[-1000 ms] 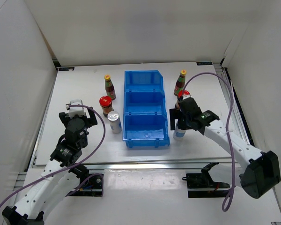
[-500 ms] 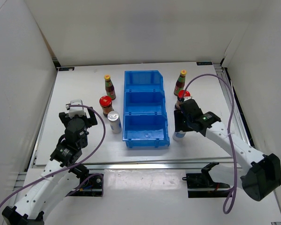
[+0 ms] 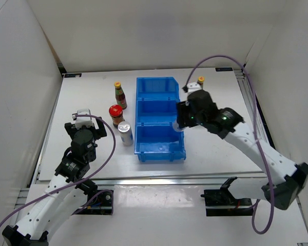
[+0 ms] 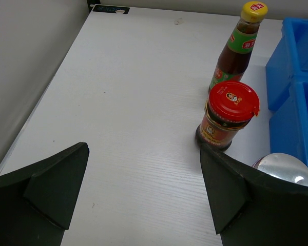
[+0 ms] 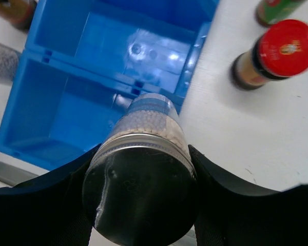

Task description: Organize the condiment bottles

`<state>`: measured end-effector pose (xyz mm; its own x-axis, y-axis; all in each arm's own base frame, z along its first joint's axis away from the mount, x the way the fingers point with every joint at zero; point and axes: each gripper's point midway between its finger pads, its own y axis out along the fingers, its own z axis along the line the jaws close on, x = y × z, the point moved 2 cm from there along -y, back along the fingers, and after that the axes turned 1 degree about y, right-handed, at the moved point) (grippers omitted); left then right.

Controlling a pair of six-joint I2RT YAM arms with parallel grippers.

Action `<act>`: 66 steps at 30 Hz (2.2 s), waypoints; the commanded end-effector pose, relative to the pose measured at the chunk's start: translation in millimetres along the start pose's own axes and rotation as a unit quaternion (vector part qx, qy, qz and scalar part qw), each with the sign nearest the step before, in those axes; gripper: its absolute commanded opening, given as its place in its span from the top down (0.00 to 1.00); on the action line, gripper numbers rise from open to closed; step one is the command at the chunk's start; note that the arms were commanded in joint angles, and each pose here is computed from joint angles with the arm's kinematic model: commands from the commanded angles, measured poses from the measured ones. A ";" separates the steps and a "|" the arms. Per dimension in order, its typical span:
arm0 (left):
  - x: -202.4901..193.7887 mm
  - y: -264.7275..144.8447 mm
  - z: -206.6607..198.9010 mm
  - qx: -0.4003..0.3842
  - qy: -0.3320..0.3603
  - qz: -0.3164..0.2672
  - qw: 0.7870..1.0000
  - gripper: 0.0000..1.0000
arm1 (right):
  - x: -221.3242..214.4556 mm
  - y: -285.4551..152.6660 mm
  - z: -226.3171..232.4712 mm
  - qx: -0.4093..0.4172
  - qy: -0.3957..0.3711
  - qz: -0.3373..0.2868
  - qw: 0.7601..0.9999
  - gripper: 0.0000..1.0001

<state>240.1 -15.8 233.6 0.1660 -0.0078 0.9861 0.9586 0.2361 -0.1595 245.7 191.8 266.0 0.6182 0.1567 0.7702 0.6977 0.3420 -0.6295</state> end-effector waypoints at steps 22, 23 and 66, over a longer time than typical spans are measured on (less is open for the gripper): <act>3.0 -0.2 -0.7 -0.004 -0.004 -0.007 1.000 0.00 | -65.5 93.3 41.0 -0.008 -0.087 0.115 0.989 0.88; 3.0 -0.2 -0.7 -0.004 -0.004 -0.007 1.000 0.00 | -68.7 95.7 42.2 -0.006 -0.088 0.121 0.989 0.84; 25.7 -2.1 -89.7 -0.221 -0.003 0.086 0.971 0.00 | -39.0 -44.7 -56.2 -0.163 0.145 -0.113 0.969 0.01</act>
<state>261.3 -76.2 256.3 0.2794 -0.0102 0.9601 0.9581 -0.0626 -0.2795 213.5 119.2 266.7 0.4599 -0.1367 0.8774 0.8875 0.0397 -0.4590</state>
